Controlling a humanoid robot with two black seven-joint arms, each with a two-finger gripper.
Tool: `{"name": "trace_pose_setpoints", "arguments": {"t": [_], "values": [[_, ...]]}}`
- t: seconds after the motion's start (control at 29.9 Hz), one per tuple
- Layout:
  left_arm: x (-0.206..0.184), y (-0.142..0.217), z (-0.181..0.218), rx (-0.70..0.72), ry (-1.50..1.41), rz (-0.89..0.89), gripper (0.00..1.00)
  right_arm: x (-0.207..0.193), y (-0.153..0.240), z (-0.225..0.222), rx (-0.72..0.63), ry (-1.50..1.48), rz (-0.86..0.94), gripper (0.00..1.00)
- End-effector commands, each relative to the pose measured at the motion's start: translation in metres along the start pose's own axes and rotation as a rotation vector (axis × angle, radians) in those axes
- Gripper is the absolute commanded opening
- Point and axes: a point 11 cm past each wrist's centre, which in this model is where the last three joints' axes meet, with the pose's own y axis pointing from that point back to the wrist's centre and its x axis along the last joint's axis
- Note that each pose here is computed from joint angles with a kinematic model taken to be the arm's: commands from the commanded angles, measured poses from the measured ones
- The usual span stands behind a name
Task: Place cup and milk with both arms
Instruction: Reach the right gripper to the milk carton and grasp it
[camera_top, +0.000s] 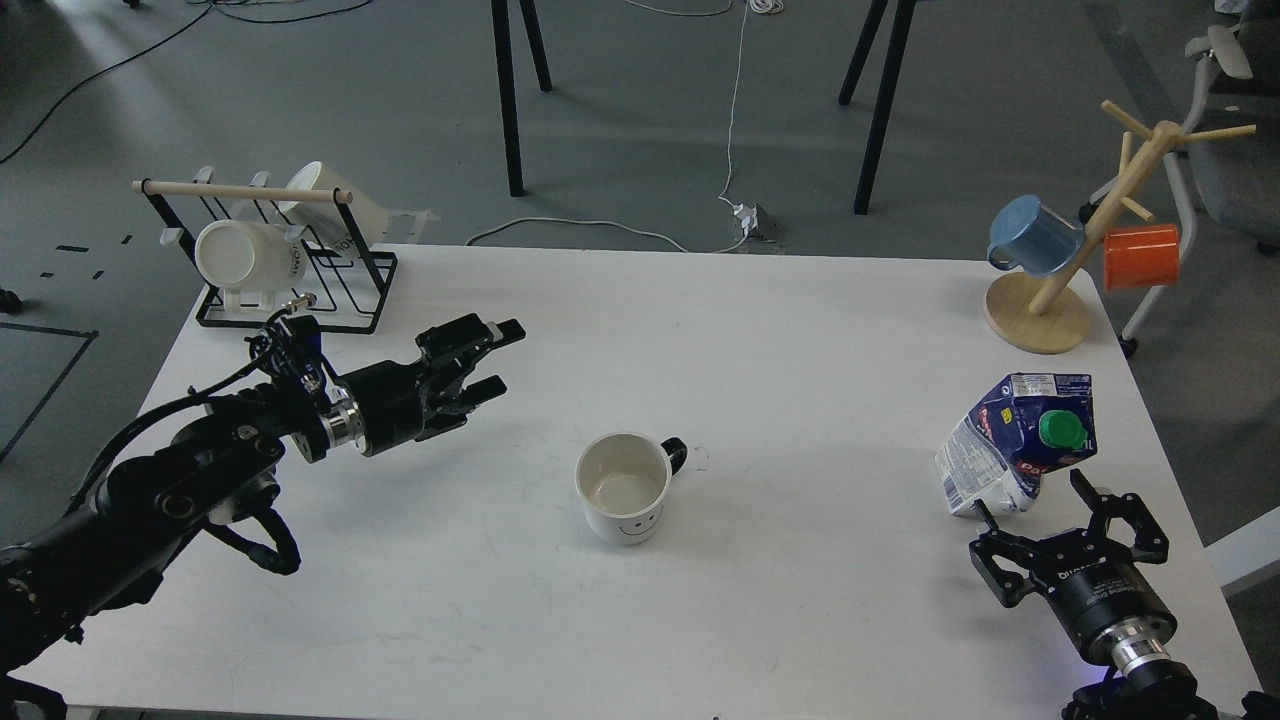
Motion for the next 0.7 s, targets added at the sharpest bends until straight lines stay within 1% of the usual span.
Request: {"name": "trace_pose_setpoints", "arguments": {"t": [0.0,0.17,0.27,0.33,0.4,0.47,0.5,0.57,0.64,0.67], "values": [[0.000,0.001,-0.001,0.003,0.001,0.002,0.99,0.004,-0.008,0.011,-0.003,-0.008,0.003,0.99],[0.001,0.001,-0.003,0.008,0.002,0.004,0.99,0.004,-0.017,0.021,-0.002,-0.018,-0.003,0.97],[-0.001,0.005,-0.010,0.019,0.013,0.008,0.99,0.003,-0.018,0.018,0.008,-0.021,-0.004,0.97],[-0.001,0.007,-0.014,0.028,0.016,0.011,0.99,0.003,-0.019,0.017,0.012,-0.021,-0.006,0.93],[0.000,0.008,-0.016,0.035,0.018,0.017,0.99,0.002,-0.019,0.016,0.015,-0.020,-0.007,0.80],[0.001,0.011,-0.021,0.045,0.023,0.024,0.99,0.002,-0.019,0.016,0.015,-0.018,-0.007,0.63],[0.001,0.011,-0.021,0.046,0.023,0.025,0.99,0.002,-0.019,0.016,0.014,-0.017,-0.007,0.58],[0.000,0.011,-0.022,0.048,0.026,0.026,0.99,0.002,-0.019,0.016,0.013,-0.014,-0.009,0.53],[0.000,0.011,-0.023,0.048,0.027,0.026,0.99,0.002,-0.019,0.017,0.012,-0.016,-0.009,0.42],[0.000,0.011,-0.023,0.048,0.027,0.026,0.99,0.003,-0.019,0.016,0.012,-0.014,-0.007,0.41]]}}
